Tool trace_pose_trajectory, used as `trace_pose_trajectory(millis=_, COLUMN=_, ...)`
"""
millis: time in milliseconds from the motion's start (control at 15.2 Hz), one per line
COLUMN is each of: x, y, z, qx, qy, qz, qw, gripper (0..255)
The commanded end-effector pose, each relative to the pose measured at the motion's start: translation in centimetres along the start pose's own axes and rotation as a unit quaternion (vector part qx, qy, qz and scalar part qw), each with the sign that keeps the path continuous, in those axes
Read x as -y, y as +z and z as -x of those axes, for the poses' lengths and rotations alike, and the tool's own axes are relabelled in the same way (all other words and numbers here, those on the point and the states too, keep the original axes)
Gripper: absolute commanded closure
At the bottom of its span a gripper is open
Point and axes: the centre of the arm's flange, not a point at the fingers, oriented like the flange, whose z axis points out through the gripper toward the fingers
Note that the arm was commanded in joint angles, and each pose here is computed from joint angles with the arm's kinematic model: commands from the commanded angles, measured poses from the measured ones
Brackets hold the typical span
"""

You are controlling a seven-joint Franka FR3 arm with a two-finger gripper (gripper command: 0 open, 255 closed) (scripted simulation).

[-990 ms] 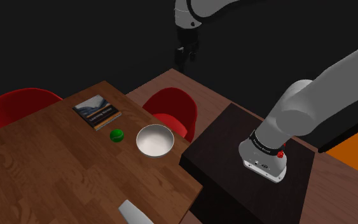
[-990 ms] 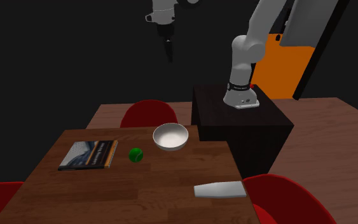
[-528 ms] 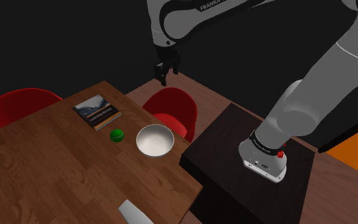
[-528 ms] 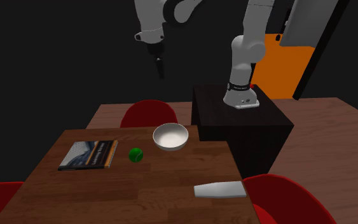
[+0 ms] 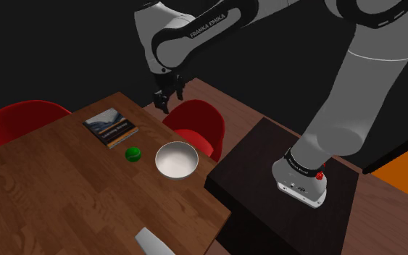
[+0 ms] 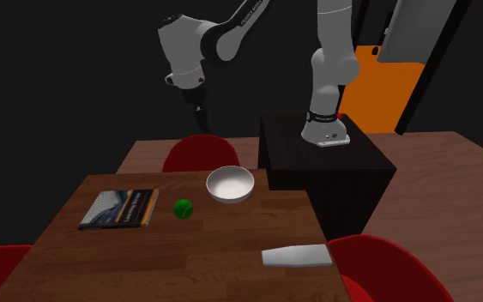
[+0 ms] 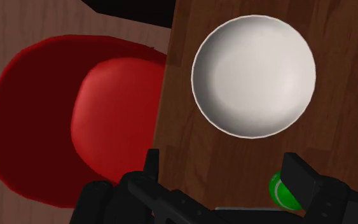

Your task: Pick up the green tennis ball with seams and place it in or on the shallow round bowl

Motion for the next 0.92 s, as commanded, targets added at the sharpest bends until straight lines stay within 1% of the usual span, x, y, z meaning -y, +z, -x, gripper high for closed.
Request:
trace_pose_trajectory(millis=0, x=1.8, y=1.4, z=-1.6, qx=0.006, qy=-0.001, qz=-0.001, qw=1.0, gripper=0)
trace_pose_trajectory(millis=858, x=11.9, y=11.2, z=-12.5, qx=0.045, qy=-0.006, qz=-0.007, qw=0.9989, gripper=0)
